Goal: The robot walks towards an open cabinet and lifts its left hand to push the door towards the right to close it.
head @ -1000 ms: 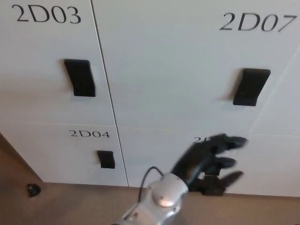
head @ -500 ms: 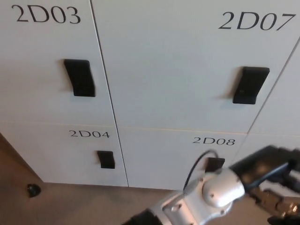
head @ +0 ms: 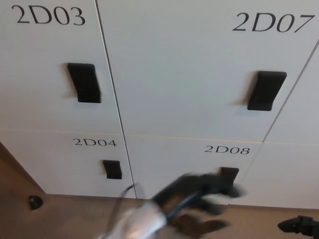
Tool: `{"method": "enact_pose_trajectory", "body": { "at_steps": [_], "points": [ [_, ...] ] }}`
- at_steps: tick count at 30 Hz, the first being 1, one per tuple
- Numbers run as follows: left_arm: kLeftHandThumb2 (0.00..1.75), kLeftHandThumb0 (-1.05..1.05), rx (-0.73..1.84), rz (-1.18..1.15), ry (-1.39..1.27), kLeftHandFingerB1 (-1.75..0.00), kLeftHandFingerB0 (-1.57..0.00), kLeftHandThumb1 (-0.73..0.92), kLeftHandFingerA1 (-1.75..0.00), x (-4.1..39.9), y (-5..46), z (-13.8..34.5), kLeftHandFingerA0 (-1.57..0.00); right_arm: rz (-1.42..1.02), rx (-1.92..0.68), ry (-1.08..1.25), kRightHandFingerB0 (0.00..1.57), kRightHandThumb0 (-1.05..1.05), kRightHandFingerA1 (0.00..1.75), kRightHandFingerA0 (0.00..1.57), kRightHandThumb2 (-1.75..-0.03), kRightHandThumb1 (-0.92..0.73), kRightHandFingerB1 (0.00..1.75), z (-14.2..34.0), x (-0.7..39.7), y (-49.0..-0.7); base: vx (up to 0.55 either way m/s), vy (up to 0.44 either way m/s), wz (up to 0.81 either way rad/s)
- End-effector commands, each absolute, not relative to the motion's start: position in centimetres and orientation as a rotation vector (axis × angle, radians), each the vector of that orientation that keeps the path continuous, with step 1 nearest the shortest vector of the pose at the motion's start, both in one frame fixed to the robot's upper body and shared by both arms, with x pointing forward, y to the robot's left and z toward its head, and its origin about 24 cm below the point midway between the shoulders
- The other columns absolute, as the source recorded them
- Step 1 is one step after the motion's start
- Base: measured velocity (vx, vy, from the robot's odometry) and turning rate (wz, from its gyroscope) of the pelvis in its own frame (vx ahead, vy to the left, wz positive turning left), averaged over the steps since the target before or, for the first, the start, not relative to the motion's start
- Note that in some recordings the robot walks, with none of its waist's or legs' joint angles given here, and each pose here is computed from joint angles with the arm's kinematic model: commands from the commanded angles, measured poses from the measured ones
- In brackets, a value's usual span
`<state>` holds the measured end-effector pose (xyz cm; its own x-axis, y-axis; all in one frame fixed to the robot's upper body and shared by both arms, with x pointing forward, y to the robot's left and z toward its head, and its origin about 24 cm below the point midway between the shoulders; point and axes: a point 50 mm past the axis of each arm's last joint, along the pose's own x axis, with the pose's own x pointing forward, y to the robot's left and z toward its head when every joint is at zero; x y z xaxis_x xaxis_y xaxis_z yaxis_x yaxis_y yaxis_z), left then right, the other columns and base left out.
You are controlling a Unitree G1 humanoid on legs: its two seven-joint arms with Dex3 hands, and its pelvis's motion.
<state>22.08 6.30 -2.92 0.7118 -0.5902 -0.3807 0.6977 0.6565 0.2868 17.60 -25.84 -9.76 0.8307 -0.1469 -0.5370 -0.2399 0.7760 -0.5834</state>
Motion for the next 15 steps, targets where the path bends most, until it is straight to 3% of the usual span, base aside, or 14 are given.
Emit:
{"method": "enact_pose_trajectory", "body": {
  "at_steps": [1,2,3,4,8,9,10,11,12,15],
  "points": [
    [0.6,-0.33,0.481,0.137,0.706,-0.4,-0.54,0.68,-0.44,13.6,30.6,-8.3,-0.62,0.056,-0.635,0.677,0.55,-0.37,0.67,0.71,-0.94,-0.54,0.6,-10.3,18.6,-25.4,0.0,0.0,0.0],
    [0.6,-0.33,0.481,0.137,0.706,-0.4,-0.54,0.68,-0.44,13.6,30.6,-8.3,-0.62,0.056,-0.635,0.677,0.55,-0.37,0.67,0.71,-0.94,-0.54,0.6,-10.3,18.6,-25.4,0.0,0.0,0.0],
    [0.6,-0.31,0.443,0.205,0.703,-0.42,-0.54,0.67,-0.48,13.9,31.9,-7.7,-0.61,0.046,-0.622,0.678,0.64,-0.4,0.49,0.77,-0.61,-0.65,0.45,-10.3,18.8,-25.2,0.0,0.0,0.0],
    [0.61,-0.3,0.399,0.252,0.678,-0.43,-0.57,0.71,-0.51,14.4,32.8,-7.0,-0.68,0.039,-0.611,0.678,0.64,-0.41,0.49,0.78,-0.61,-0.63,0.46,-10.3,18.9,-25.2,0.0,0.0,0.0],
    [0.6,-0.3,0.36,0.296,0.63,-0.43,-0.56,0.67,-0.51,15.2,34.0,-6.0,-0.68,0.036,-0.615,0.663,0.68,-0.38,0.49,0.79,-0.6,-0.65,0.46,-10.2,19.4,-24.9,0.0,0.0,0.0],
    [0.58,-0.31,0.385,0.28,0.632,-0.43,-0.58,0.65,-0.49,14.8,34.0,-6.0,-0.68,0.013,-0.624,0.585,0.53,-0.37,0.68,0.68,-0.9,-0.51,0.61,-9.7,19.4,-24.9,0.0,0.0,0.0],
    [0.58,-0.31,0.402,0.267,0.633,-0.43,-0.58,0.65,-0.49,14.5,34.0,-6.0,-0.68,-0.005,-0.628,0.527,0.53,-0.37,0.68,0.68,-0.9,-0.51,0.61,-9.2,19.3,-24.9,0.0,0.0,0.0],
    [0.59,-0.33,0.439,0.247,0.631,-0.43,-0.58,0.65,-0.5,14.3,34.1,-5.9,-0.67,-0.11,-0.618,0.367,0.61,-0.3,0.49,0.7,-0.59,-0.67,0.45,-7.5,19.4,-24.9,0.0,0.0,0.0],
    [0.59,-0.33,0.439,0.247,0.631,-0.43,-0.58,0.65,-0.5,14.3,34.1,-5.9,-0.67,-0.11,-0.618,0.367,0.61,-0.3,0.49,0.7,-0.59,-0.67,0.45,-7.5,19.4,-24.9,0.0,0.0,0.0],
    [0.59,-0.33,0.485,0.222,0.613,-0.43,-0.59,0.65,-0.49,14.9,34.1,-5.6,-0.66,-0.396,-0.601,0.051,0.65,-0.29,0.53,0.79,-0.59,-0.69,0.46,-2.6,19.7,-26.2,0.0,0.0,0.0]
  ]
}}
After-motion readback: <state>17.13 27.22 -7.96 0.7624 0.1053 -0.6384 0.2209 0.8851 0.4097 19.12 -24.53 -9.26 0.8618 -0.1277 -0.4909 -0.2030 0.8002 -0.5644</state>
